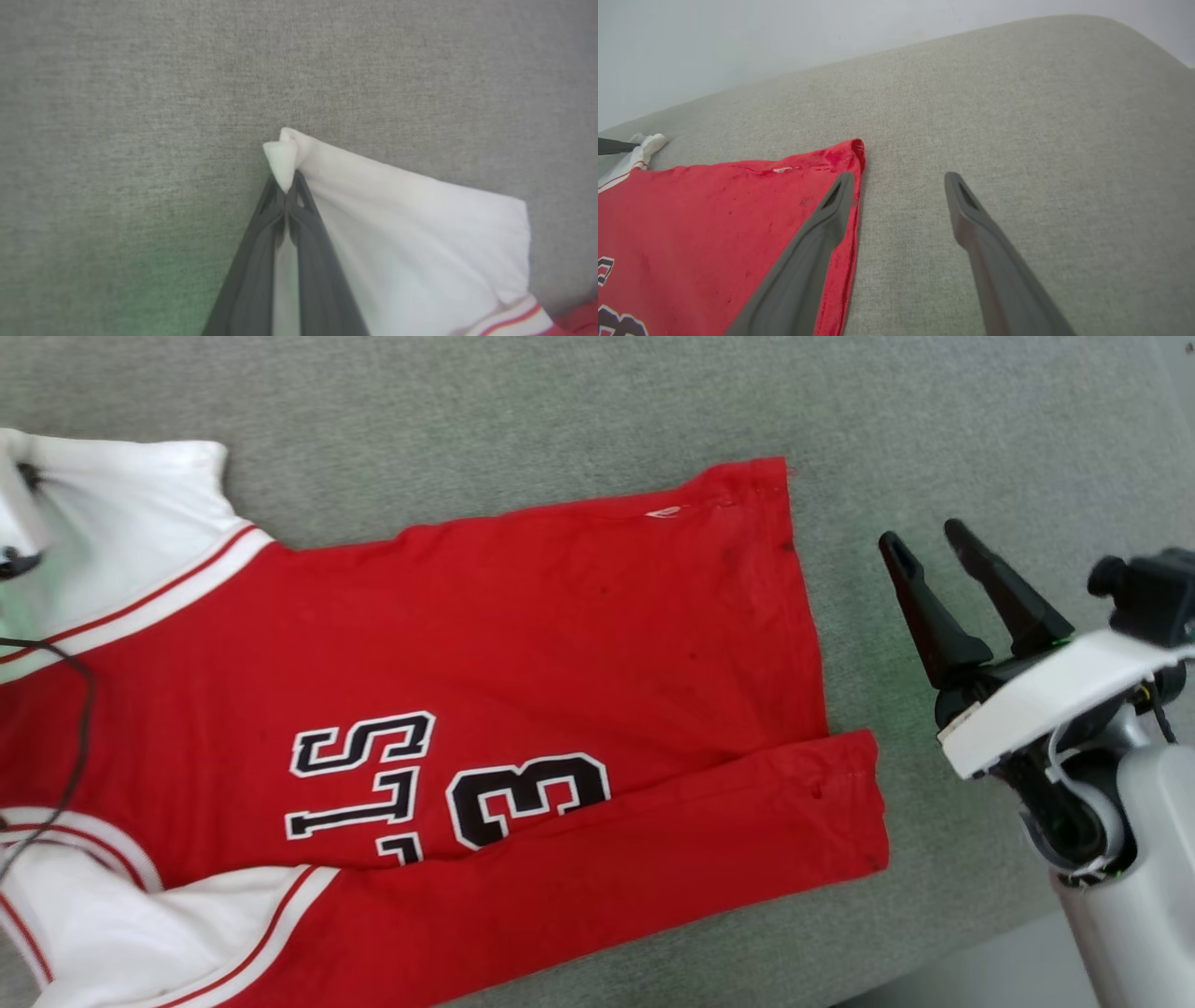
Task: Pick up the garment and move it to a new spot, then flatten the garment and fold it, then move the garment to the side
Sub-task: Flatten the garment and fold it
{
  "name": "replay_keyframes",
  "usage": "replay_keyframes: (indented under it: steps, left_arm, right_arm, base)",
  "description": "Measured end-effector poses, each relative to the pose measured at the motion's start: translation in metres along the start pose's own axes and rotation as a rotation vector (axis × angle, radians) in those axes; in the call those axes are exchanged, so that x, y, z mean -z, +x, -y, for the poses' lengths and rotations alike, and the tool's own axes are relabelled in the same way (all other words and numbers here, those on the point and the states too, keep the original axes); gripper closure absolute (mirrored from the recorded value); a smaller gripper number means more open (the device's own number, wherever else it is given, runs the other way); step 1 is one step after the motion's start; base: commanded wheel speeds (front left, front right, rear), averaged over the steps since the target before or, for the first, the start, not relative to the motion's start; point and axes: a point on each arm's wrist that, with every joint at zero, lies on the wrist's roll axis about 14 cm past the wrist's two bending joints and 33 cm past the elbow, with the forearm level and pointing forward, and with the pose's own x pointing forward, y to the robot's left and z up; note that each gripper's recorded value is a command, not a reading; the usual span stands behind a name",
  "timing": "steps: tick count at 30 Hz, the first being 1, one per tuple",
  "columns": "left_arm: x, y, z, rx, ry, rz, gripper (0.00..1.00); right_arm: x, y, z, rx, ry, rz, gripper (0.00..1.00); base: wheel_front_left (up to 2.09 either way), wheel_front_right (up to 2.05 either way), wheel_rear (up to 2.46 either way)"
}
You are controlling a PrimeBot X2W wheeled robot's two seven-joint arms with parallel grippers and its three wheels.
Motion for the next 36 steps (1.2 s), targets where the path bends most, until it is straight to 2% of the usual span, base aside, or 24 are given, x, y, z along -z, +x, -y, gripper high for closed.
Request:
replay_keyframes:
  steps: [6, 11, 14, 21, 22, 23, 25, 30, 36]
  left_arm:
    - [-0.007, -0.024, 0.017, 0.057, 0.027, 0.118, 1.00]
    - [-0.024, -0.060, 0.020, 0.067, 0.069, 0.242, 1.00]
    - [-0.028, -0.069, 0.016, 0.059, 0.077, 0.272, 1.00]
    - [-0.027, -0.078, 0.006, 0.050, 0.086, 0.315, 1.00]
    - [-0.026, -0.078, 0.005, 0.051, 0.085, 0.318, 1.00]
    - [-0.024, -0.078, 0.003, 0.048, 0.084, 0.319, 1.00]
    - [-0.021, -0.079, 0.001, 0.046, 0.082, 0.318, 1.00]
    - [-0.020, -0.091, -0.001, 0.046, 0.072, 0.357, 1.00]
    - [-0.015, -0.121, -0.005, 0.051, 0.038, 0.441, 1.00]
  right_arm:
    - [0.022, 0.024, -0.007, -0.066, 0.035, -0.244, 0.00]
    - [0.024, 0.057, -0.028, -0.144, -0.003, -0.389, 0.00]
    - [0.028, 0.066, -0.033, -0.154, -0.011, -0.430, 0.00]
    - [0.063, 0.084, -0.040, -0.161, -0.029, -0.679, 0.00]
    - [0.066, 0.085, -0.042, -0.163, -0.036, -0.707, 0.22]
    - [0.069, 0.086, -0.042, -0.162, -0.043, -0.733, 0.55]
    - [0.072, 0.087, -0.041, -0.155, -0.051, -0.775, 1.00]
    - [0.065, 0.090, -0.044, -0.155, -0.085, -0.767, 1.00]
    - [0.016, 0.092, -0.067, -0.217, -0.123, -0.547, 1.00]
  base:
    - [0.00, 0.00, 0.00]
    - [0.00, 0.00, 0.00]
    - [0.00, 0.00, 0.00]
    - [0.00, 0.00, 0.00]
    - [0.00, 0.00, 0.00]
    - [0.00, 0.00, 0.00]
    - [0.00, 0.00, 0.00]
    - [0.00, 0.00, 0.00]
    - [0.00, 0.00, 0.00]
